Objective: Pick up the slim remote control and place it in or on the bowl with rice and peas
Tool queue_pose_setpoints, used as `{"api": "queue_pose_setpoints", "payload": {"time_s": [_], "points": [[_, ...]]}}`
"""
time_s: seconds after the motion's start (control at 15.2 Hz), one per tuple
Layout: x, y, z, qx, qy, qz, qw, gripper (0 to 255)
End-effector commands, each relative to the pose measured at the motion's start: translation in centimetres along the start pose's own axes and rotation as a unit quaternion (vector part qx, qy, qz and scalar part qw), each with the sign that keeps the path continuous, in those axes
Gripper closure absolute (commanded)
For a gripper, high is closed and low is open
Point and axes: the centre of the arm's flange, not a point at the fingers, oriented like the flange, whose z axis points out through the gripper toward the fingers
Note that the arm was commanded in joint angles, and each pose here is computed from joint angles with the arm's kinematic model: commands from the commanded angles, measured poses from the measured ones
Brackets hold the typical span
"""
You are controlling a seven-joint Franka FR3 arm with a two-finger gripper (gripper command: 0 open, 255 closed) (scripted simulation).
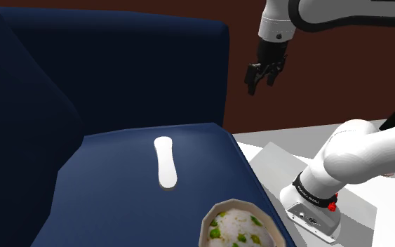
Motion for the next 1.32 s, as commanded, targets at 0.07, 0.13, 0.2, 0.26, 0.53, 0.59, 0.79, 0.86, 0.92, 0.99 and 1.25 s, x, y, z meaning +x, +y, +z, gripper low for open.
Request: {"api": "queue_pose_setpoints", "payload": {"time_s": [0.07,0.13,0.2,0.26,0.53,0.59,0.79,0.86,0.92,0.99,1.25], "points": [[0.3,-3.4,1.4,0.007,0.000,0.016,0.9998,0],[0.4,-4.6,1.9,0.009,0.000,0.021,0.9997,0],[0.5,-5.7,2.4,0.011,0.000,0.026,0.9996,0],[0.5,-6.9,2.9,0.013,0.000,0.031,0.9994,0],[1.0,-11.5,4.9,0.021,-0.001,0.050,0.9985,0],[1.1,-12.7,5.4,0.023,-0.001,0.055,0.9982,0],[1.6,-16.1,6.8,0.029,-0.001,0.070,0.9971,0],[1.8,-17.3,7.3,0.031,-0.001,0.075,0.9967,0],[2.0,-18.5,7.8,0.033,-0.001,0.080,0.9963,0],[2.2,-19.6,8.2,0.035,-0.001,0.085,0.9958,0],[3.1,-24.3,10.0,0.042,-0.002,0.104,0.9937,0]]}}
